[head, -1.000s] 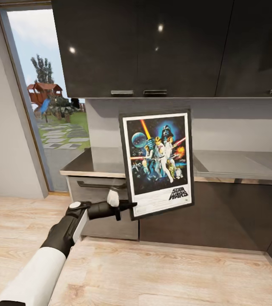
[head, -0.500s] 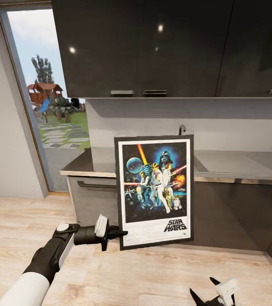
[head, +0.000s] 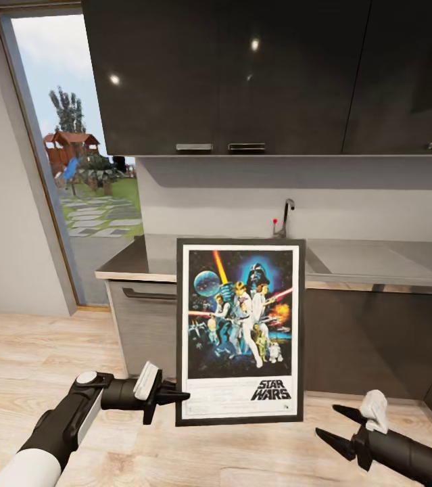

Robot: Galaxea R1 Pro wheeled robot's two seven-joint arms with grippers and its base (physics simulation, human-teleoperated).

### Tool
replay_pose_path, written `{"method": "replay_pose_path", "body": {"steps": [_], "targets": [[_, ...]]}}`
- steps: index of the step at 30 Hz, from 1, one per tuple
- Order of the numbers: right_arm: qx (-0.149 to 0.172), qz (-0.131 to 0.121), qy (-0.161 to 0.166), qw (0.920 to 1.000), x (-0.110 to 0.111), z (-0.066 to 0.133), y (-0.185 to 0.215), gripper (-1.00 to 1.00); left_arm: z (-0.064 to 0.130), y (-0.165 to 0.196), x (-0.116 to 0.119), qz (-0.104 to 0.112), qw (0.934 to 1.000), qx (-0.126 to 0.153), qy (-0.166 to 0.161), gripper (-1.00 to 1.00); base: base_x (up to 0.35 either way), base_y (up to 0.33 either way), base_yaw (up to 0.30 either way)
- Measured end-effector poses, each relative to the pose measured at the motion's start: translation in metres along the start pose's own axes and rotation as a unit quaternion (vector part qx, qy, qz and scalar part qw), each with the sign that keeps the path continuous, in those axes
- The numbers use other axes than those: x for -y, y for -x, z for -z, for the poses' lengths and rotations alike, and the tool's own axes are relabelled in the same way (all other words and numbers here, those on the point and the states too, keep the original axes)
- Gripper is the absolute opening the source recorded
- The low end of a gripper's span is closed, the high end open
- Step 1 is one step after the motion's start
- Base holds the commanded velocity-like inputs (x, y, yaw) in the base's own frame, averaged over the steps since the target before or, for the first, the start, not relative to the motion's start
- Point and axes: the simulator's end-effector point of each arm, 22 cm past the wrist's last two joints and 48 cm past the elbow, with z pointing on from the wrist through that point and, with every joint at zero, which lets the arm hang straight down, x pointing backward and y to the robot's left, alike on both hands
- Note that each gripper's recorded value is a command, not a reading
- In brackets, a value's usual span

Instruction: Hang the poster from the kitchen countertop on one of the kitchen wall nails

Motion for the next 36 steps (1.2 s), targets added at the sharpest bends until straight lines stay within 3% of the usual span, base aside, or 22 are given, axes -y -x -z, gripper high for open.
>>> {"method": "replay_pose_path", "body": {"steps": [7,11,24,36], "targets": [[-0.001,0.010,0.097,0.9952,-0.006,0.029,0.069,1.00,0.006,-0.003,-0.002,0.001,1.0000,-0.005,0.005,-1.00,0.000,0.000,0.000],[0.011,0.021,0.130,0.9912,-0.013,0.035,0.099,1.00,0.009,-0.005,-0.003,0.001,0.9999,-0.008,0.007,-1.00,0.000,0.000,0.000],[0.020,0.017,0.143,0.9893,0.000,0.038,0.123,1.00,0.013,-0.004,-0.003,-0.012,0.9997,-0.016,0.010,-1.00,0.000,0.000,0.000],[0.004,0.018,0.163,0.9865,-0.011,0.027,0.116,1.00,0.012,-0.001,-0.002,-0.019,0.9997,-0.016,0.008,-1.00,0.000,0.000,0.000]]}}
